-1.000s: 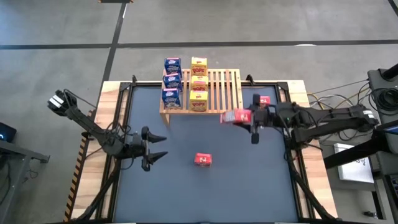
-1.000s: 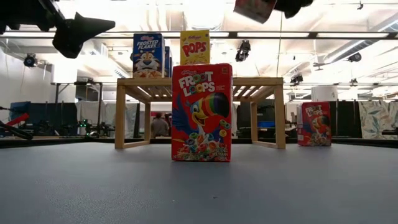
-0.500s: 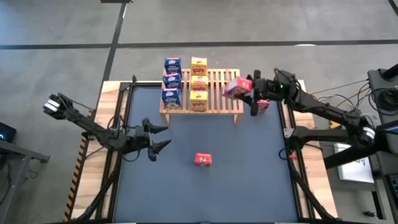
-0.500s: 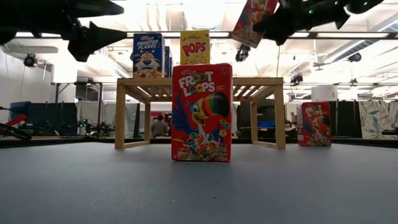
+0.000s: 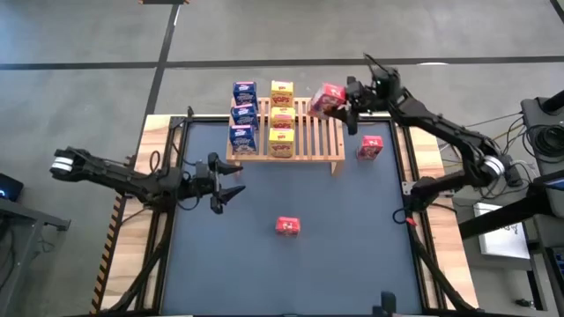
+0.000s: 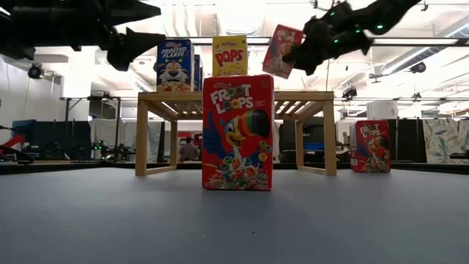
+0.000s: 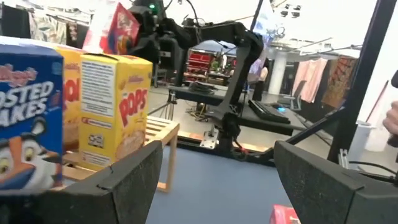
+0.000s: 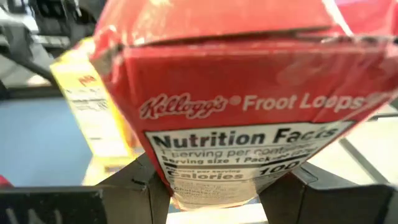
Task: Stack cereal on shelf
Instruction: Put the bottom right red cereal box on the shelf
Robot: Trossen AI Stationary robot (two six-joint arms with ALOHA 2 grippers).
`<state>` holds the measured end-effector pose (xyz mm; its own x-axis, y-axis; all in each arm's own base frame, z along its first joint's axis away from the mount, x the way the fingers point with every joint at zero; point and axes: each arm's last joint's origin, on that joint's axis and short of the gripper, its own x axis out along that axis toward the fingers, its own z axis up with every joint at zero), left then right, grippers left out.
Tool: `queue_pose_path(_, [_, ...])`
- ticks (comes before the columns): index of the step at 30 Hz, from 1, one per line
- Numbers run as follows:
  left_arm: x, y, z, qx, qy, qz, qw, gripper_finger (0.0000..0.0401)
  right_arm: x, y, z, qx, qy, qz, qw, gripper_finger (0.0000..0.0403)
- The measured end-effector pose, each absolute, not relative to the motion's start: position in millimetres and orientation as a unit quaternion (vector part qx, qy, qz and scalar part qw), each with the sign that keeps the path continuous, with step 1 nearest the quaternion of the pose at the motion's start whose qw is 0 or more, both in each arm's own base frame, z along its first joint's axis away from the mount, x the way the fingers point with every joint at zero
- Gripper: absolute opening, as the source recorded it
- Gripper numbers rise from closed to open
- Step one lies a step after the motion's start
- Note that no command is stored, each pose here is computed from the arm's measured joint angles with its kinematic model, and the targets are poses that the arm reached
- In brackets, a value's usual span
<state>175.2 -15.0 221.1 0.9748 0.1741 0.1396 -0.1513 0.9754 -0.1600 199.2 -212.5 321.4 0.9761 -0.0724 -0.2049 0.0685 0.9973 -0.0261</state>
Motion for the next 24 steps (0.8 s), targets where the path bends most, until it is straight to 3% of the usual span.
queue_pose_path(10, [171.4,-6.8,225.9,-0.071,-0.09,0.087,0.99,0.0292,218.8,-264.2,319.3,0.0,0.224,-0.014,0.974,0.0178])
queue_pose_path(24, [167.3,-6.5,224.1,-0.073,-0.069,0.087,0.991,0.0292,212.9,-289.1,300.5,-0.014,0.235,-0.005,0.972,0.0178])
